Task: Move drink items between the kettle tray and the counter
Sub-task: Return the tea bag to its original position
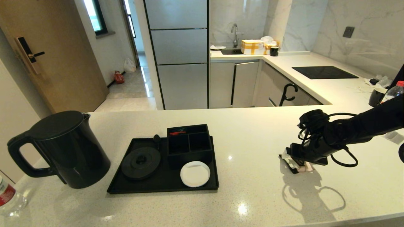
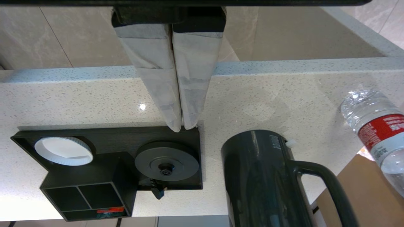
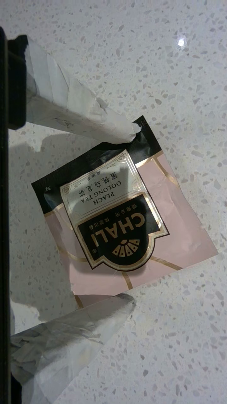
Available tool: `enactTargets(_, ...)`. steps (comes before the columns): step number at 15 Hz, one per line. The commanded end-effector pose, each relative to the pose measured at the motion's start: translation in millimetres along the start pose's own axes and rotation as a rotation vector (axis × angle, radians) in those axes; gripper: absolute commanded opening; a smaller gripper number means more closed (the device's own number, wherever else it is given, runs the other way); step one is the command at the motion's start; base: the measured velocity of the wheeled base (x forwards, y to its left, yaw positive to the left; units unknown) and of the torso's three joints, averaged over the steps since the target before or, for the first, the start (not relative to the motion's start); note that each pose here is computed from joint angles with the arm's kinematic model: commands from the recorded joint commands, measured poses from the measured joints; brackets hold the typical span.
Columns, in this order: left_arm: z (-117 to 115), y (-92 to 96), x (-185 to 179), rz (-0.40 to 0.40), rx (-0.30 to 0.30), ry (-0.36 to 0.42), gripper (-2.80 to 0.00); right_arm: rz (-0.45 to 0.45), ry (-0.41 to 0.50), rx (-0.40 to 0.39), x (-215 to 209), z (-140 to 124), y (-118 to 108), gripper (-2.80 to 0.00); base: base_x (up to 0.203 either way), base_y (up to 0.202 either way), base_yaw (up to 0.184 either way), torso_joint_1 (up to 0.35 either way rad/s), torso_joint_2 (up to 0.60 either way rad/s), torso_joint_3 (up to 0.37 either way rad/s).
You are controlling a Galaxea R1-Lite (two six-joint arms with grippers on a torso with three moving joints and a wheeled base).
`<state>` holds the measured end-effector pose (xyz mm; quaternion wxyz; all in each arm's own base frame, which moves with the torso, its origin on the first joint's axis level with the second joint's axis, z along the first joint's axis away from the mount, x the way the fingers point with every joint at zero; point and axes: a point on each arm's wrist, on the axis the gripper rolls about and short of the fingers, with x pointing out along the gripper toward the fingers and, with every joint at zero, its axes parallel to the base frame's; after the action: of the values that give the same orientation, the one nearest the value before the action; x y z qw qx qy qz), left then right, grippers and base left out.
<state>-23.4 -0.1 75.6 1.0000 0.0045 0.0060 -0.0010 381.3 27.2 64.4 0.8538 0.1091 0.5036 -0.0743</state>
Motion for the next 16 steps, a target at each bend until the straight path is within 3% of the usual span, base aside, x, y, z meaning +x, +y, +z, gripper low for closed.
enactTargets(1,0,0.0,0,0.000,-0.001,-0.001,-2.80,0.001,0.007,-0.003,1,-1,2,0.00,0.000,0.000,0.000,0.000,0.00,0.000)
enactTargets(5,0,0.0,0,0.000,0.000,-0.001,-2.80,-0.012,0.032,-0.004,7,-7,0,0.00,0.000,0.000,0.000,0.000,0.00,0.000)
enactTargets(8,0,0.0,0,0.000,0.000,-0.001,-2.80,-0.099,0.038,-0.032,17,-14,-4,0.00,0.000,0.000,0.000,0.000,0.00,0.000)
enactTargets(11,0,0.0,0,0.000,-0.001,-0.001,-2.80,-0.078,-0.011,-0.024,7,-8,-3,0.00,0.000,0.000,0.000,0.000,0.00,0.000)
enactTargets(16,0,0.0,0,0.000,-0.001,-0.001,-2.80,-0.094,0.008,-0.034,12,-15,-5,0.00,0.000,0.000,0.000,0.000,0.00,0.000)
